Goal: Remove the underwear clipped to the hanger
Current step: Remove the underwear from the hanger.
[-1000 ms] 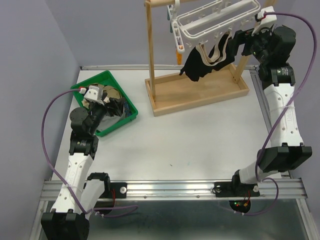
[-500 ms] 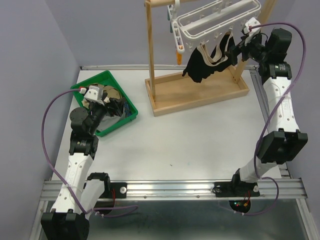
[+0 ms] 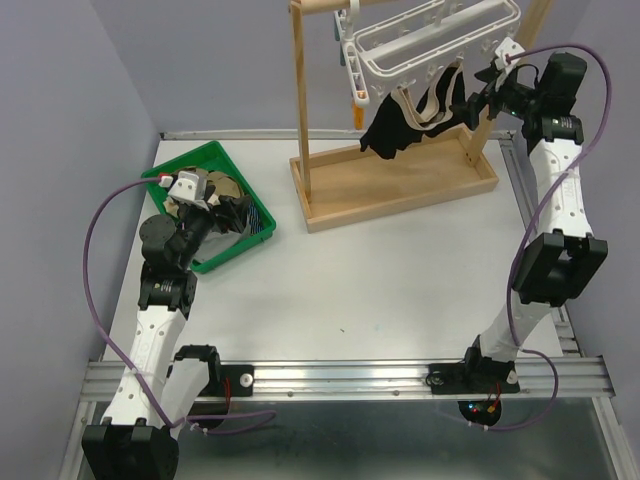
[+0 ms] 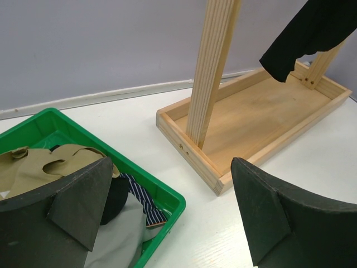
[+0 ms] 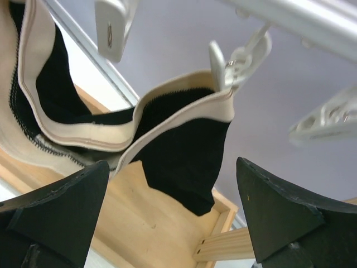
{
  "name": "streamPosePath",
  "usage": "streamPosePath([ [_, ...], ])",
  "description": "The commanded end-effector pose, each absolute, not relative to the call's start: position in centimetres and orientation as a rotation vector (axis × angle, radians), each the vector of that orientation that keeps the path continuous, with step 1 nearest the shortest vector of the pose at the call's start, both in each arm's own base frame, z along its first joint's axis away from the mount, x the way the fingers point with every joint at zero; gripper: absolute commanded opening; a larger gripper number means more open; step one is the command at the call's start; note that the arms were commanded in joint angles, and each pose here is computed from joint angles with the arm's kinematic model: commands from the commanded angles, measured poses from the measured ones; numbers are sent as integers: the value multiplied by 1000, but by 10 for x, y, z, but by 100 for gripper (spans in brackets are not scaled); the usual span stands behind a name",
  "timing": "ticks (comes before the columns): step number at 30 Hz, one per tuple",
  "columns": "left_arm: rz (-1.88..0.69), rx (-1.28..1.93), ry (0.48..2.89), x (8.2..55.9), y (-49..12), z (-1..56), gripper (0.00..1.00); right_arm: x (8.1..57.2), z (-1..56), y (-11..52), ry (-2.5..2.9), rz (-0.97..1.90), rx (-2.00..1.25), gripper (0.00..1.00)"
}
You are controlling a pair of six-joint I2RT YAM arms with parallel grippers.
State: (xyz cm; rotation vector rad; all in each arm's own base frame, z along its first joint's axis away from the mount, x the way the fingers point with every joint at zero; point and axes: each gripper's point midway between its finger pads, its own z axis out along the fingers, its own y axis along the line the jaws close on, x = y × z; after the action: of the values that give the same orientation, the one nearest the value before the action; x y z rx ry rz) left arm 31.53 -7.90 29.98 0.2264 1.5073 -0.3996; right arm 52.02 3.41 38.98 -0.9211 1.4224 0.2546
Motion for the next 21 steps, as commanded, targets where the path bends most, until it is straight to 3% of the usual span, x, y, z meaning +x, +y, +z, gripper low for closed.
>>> streamPosePath([
  [1,-411,258,1444,313,-85,314,99,517,449,40,1249,227,-959,100],
  [21,-403,257,1444,313,-83,314,99,530,480,50,1091,268,-961,100],
])
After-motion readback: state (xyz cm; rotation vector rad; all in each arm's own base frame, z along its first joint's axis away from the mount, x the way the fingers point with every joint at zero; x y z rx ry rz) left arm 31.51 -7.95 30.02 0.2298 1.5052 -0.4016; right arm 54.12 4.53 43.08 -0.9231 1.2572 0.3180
